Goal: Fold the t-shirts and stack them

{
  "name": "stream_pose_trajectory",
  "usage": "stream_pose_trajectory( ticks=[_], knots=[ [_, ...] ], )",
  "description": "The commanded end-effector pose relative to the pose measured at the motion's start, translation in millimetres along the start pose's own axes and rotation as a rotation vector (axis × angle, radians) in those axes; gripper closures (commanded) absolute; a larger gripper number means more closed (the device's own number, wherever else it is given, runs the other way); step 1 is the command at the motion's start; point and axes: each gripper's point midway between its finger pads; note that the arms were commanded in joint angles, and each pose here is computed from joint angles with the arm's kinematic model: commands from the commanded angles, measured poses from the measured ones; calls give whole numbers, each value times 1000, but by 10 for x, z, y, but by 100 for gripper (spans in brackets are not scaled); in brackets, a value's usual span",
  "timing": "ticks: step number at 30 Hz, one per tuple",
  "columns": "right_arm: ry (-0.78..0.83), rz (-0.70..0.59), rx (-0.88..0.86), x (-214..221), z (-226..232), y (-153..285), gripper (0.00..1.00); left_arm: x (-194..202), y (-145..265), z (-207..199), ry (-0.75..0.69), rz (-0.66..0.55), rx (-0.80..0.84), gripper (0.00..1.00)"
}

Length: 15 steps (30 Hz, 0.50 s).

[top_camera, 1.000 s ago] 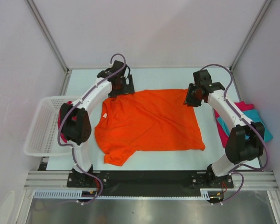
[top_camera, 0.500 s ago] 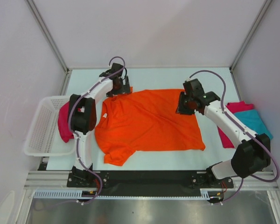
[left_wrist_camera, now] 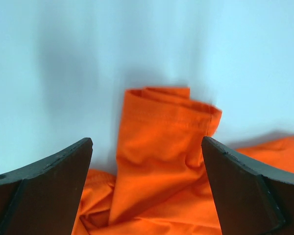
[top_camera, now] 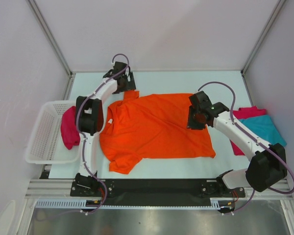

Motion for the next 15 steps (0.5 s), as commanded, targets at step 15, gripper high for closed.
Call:
stream_pose_trajectory(
  ticks=[15],
  knots=[
    [-15, -4, 80, 100, -227, 100, 69, -210, -261, 127, 92, -39, 77, 7]
  ],
)
Point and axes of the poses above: each gripper's point midway between its finger pads, its own y axis back along the fingers, its own z axis along the line the jaws close on, x = y × z, and after that the axes turned 12 degrees about -y, right-handed
